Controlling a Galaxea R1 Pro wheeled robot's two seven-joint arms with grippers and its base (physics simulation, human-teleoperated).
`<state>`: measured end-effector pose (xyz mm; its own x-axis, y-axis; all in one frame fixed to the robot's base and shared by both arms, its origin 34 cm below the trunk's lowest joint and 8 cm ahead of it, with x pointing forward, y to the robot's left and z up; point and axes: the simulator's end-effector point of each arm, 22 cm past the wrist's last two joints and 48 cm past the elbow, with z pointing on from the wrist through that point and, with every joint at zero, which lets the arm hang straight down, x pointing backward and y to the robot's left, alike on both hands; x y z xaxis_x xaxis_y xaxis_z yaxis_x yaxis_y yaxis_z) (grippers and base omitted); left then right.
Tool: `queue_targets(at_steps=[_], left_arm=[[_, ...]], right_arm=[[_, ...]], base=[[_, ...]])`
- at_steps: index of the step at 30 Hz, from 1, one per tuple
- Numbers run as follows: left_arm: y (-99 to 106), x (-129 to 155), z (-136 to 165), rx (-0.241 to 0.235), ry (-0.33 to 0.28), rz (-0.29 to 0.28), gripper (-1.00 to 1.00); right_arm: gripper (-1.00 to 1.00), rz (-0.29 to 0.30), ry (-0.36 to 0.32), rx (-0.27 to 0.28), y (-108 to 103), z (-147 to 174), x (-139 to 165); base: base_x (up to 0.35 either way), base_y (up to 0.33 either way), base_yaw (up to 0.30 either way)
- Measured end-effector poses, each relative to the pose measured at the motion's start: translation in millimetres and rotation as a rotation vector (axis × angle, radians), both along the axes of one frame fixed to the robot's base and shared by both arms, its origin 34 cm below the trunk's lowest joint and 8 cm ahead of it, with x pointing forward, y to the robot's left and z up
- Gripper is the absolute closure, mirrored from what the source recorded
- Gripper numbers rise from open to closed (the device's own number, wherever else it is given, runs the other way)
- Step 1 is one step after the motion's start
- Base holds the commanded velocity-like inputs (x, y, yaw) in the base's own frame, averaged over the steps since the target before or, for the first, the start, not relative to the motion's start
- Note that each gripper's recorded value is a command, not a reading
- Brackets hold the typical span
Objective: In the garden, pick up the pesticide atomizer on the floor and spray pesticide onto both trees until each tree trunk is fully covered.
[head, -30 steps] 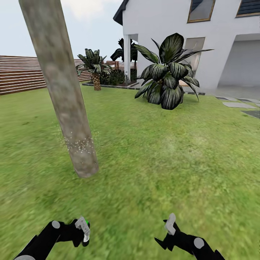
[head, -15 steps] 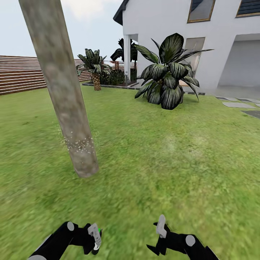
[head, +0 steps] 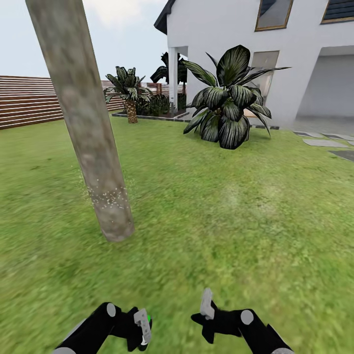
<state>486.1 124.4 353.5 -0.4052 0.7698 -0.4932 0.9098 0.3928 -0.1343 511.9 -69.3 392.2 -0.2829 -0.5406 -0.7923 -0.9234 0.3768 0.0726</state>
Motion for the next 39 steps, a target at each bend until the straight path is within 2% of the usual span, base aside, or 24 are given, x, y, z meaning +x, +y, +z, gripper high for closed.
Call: queue_targets(at_steps=[3, 6, 14, 19, 25, 30, 39], left_arm=[[-4, -2, 0, -0.001, 0.000, -0.013, 1.00], [-8, -8, -2, 0.013, 0.001, -0.054, 1.00], [-19, -7, 2, -0.003, -0.010, -0.076, 1.00], [-39, -11, 6, -0.023, -0.013, -0.103, 1.00], [-53, -13, 8, -0.043, -0.011, -0.114, 1.00], [-73, -17, 12, -0.070, -0.006, -0.124, 1.00], [-87, -17, 16, -0.087, -0.012, -0.125, 1.00]], right_arm=[[1.00, 0.035, 0.016, 0.025, 13, 4, -7], [1.00, 0.060, 0.022, 0.040, 20, 8, -11], [1.00, 0.074, 0.022, 0.058, 32, 13, -12], [1.00, 0.075, 0.022, 0.059, 33, 14, -12], [1.00, 0.076, 0.022, 0.059, 33, 14, -12], [1.00, 0.076, 0.022, 0.059, 33, 14, -12], [1.00, 0.076, 0.022, 0.059, 33, 14, -12]], base=[[0.000, 0.000, 0.000], [0.000, 0.000, 0.000], [0.000, 0.000, 0.000], [0.000, 0.000, 0.000], [0.000, 0.000, 0.000], [0.000, 0.000, 0.000], [0.000, 0.000, 0.000]])
